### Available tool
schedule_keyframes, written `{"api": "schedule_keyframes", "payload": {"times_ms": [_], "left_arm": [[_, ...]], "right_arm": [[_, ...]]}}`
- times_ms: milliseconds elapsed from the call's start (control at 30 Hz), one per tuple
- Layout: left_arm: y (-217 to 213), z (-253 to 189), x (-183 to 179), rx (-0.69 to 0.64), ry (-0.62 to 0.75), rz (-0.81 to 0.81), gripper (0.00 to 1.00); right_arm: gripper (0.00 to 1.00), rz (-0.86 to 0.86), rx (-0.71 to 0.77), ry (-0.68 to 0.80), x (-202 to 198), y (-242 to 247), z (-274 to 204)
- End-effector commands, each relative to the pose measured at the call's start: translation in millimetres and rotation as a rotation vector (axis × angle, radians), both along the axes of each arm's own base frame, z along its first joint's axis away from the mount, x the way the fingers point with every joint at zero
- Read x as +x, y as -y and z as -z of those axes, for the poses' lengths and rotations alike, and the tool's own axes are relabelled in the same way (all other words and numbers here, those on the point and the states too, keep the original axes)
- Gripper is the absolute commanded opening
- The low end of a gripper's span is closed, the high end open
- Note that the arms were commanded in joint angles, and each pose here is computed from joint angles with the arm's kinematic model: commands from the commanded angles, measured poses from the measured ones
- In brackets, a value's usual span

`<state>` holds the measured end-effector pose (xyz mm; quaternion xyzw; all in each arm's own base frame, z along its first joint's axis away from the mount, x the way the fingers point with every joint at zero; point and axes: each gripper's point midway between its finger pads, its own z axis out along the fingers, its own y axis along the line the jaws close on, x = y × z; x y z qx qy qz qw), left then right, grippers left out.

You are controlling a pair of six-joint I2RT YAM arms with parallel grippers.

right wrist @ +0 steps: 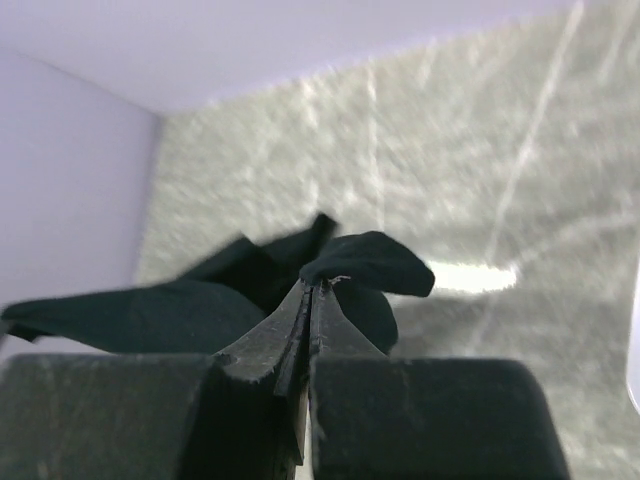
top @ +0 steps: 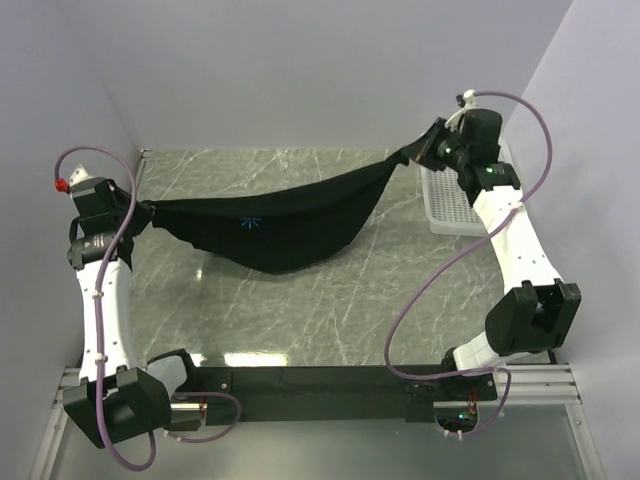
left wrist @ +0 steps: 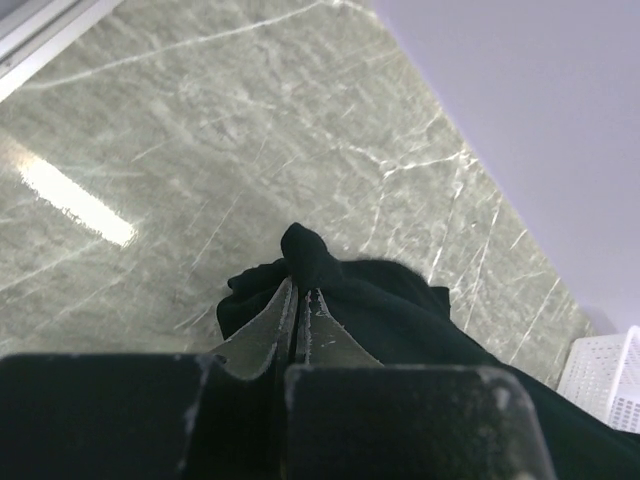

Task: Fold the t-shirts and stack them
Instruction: Flatten the tshirt out

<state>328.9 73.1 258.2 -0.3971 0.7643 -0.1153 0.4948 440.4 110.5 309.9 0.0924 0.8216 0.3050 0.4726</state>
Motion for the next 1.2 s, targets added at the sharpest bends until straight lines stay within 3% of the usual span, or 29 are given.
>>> {"api": "schedule_keyframes", "payload": {"times_ms": [0, 233, 433, 600, 767, 933, 1067, 1167], "left_arm": [[-8.4, -38.5, 11.2, 0.050, 0.102, -0.014, 0.01], [-11.7, -30.3, 19.0, 0.023, 0.087, -0.028, 0.01], [-11.2, -1.4, 27.0, -0.032, 0.044, -0.016, 0.01], [-11.0, 25.0, 44.4, -0.090, 0.024, 0.012, 0.01], [-13.8, 45.3, 58.5, -0.105, 0.000, 0.028, 0.01], [-16.4, 61.0, 62.3, -0.119, -0.026, 0.025, 0.01], [-17.5, 70.2, 59.8, -0.128, -0.046, 0.021, 0.00], [-11.3, 65.7, 51.2, -0.115, -0.034, 0.056, 0.01]], "right_arm": [[0.00, 0.016, 0.077, 0.203, 0.0, 5.1, -83.8], [0.00, 0.030, 0.172, 0.163, 2.3, -2.1, -92.0], [0.00, 0.159, 0.056, 0.162, 30.4, 15.6, -74.7], [0.00, 0.205, -0.043, 0.162, 83.8, 18.8, -54.2], [0.00, 0.167, -0.069, 0.199, 126.2, -3.1, -51.6], [0.00, 0.117, -0.089, 0.239, 143.7, -31.7, -47.7], [0.00, 0.053, -0.086, 0.269, 145.2, -50.9, -50.7], [0.00, -0.158, -0.140, 0.306, 120.6, -68.5, -52.2]]}}
